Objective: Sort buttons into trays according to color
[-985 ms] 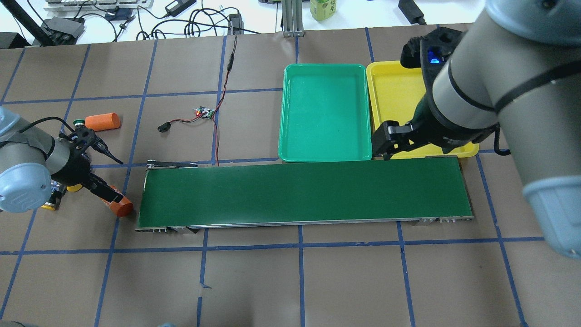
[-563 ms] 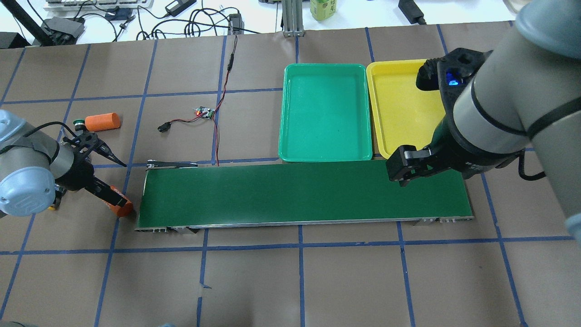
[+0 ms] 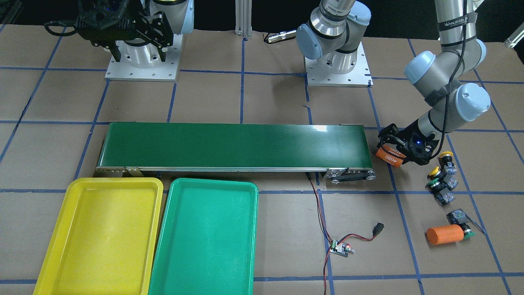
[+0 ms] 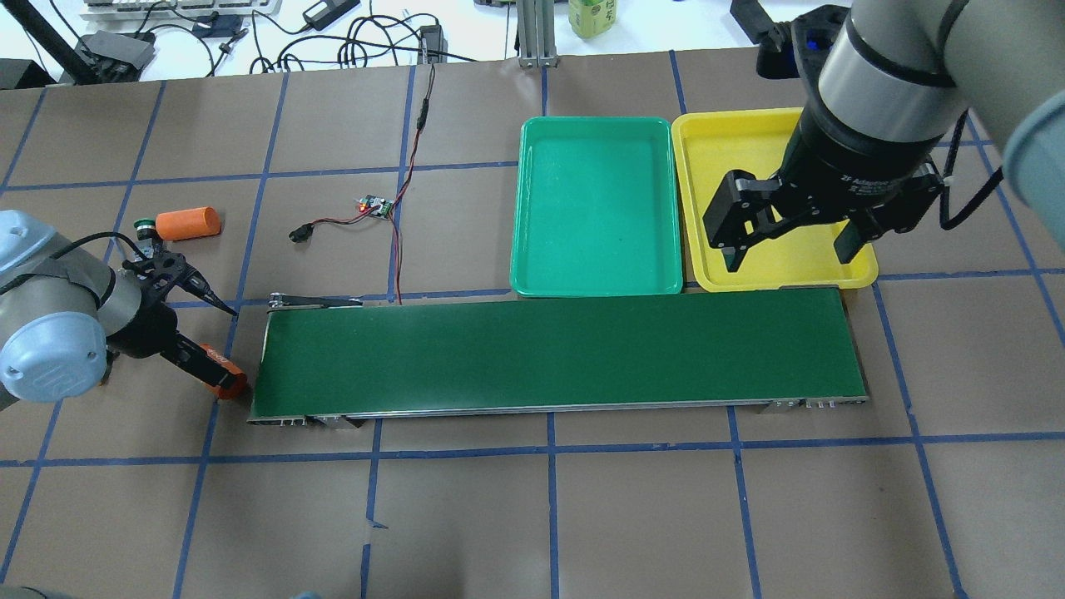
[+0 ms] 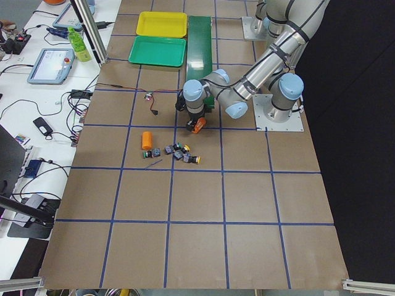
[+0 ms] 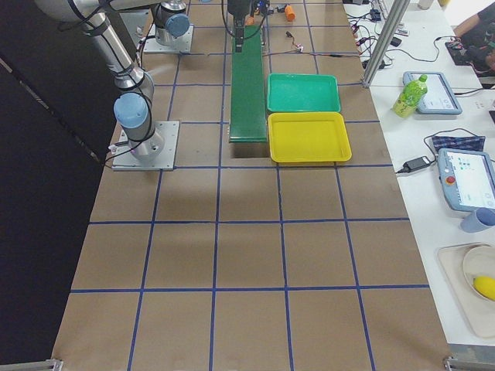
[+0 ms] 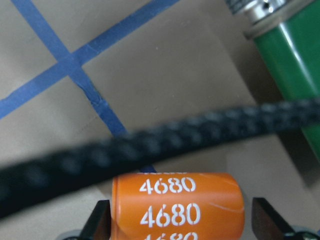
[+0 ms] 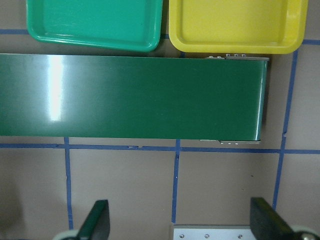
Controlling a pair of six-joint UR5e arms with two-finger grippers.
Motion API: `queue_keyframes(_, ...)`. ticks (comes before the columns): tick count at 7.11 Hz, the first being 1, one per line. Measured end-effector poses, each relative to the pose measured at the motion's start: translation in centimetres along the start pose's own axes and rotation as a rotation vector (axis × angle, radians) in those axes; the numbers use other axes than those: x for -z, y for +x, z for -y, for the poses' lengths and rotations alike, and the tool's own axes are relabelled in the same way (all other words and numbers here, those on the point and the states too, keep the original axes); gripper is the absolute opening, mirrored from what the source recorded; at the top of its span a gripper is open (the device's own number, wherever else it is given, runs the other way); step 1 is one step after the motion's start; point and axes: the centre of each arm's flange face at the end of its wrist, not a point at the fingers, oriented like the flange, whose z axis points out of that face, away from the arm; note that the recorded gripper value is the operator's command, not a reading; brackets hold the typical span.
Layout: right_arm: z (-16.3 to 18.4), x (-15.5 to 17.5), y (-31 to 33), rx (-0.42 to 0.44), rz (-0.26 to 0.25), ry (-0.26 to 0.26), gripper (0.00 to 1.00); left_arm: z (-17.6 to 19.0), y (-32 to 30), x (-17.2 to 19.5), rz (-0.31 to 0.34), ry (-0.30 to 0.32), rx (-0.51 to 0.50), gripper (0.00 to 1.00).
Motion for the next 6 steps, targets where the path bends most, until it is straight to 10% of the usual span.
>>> queue_keyframes(2,0.9,-3.5,0.0,0.002,0.013,0.050,1.00,0.0,-0.2,-0.1,0.003,-0.001,-0.001,0.22)
queue_keyframes(3,1.1,-3.6,0.2,0.000,0.010,0.065,1.00,0.1,-0.4,0.2,0.013,0.001,0.001,0.07)
queue_keyframes(6,3.6,-0.3,2.6,-0.063,-0.006,0.129,1.00,0.4,-0.2,4.6,0.103,0.009,0.160,0.05)
